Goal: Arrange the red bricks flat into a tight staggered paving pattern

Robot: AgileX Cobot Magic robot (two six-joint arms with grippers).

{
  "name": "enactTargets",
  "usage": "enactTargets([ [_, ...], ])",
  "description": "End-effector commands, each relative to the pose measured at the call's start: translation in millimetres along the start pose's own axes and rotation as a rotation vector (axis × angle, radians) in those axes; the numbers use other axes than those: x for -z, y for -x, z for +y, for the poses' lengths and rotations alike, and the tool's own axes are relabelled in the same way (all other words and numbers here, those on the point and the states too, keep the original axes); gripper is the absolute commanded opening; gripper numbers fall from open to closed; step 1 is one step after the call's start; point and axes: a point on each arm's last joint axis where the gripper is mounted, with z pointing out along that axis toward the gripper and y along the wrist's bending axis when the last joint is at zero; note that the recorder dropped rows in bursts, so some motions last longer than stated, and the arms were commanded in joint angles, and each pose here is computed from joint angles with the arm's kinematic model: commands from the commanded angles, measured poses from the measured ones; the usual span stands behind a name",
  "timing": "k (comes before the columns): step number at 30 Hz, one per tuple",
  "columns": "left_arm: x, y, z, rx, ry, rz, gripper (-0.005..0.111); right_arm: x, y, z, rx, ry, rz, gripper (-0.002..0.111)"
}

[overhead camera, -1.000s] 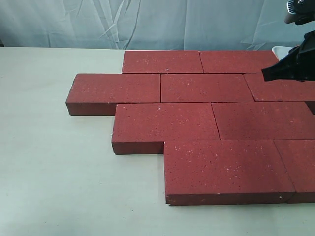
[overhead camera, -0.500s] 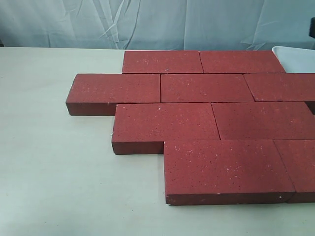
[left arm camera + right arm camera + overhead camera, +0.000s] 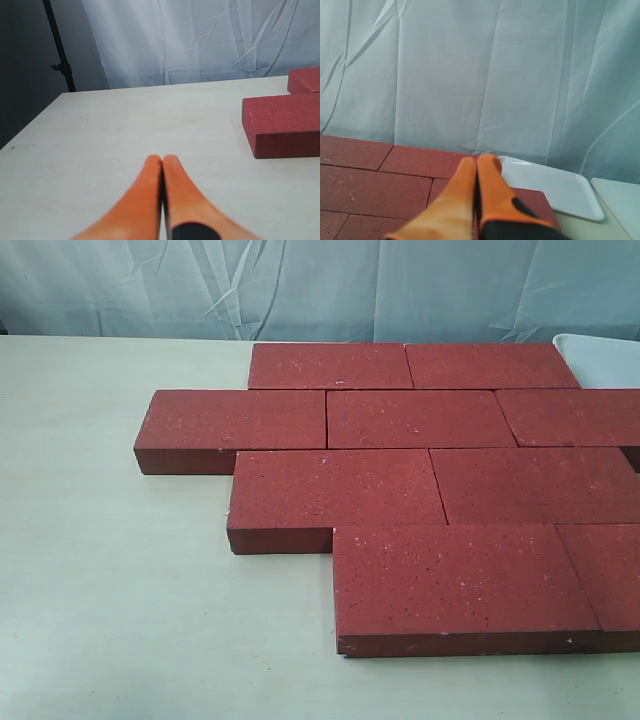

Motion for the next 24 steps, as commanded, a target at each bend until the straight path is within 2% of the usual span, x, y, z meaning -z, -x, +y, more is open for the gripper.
enactTargets([
  [1,0.0,-1.2,-0.1,0.019,0.001,-0.002,0.0,1.6,-6.8,0.6,-0.001,-0.001,0.032,-0.001],
  [4,0.0,-1.2,-0.1,0.019,0.001,-0.002,0.0,3.4,-13.8,2.0,-0.001,0.014,0.108,-0.001],
  [12,0.0,-1.2,-0.1,0.019,0.001,-0.002,0.0,30.2,-22.9,0.4,-0.016,-0.017,0.132,-0.001],
  [19,0.0,-1.2,-0.1,0.015,0.002,-0.002,0.0,24.0,-60.2,7.1,-0.026,-0.002,0.166,-0.001],
  [24,0.0,-1.2,-0.1,0.015,0.002,-0.002,0.0,24.4,-62.5,7.8,-0.049,0.003,0.191,-0.001],
])
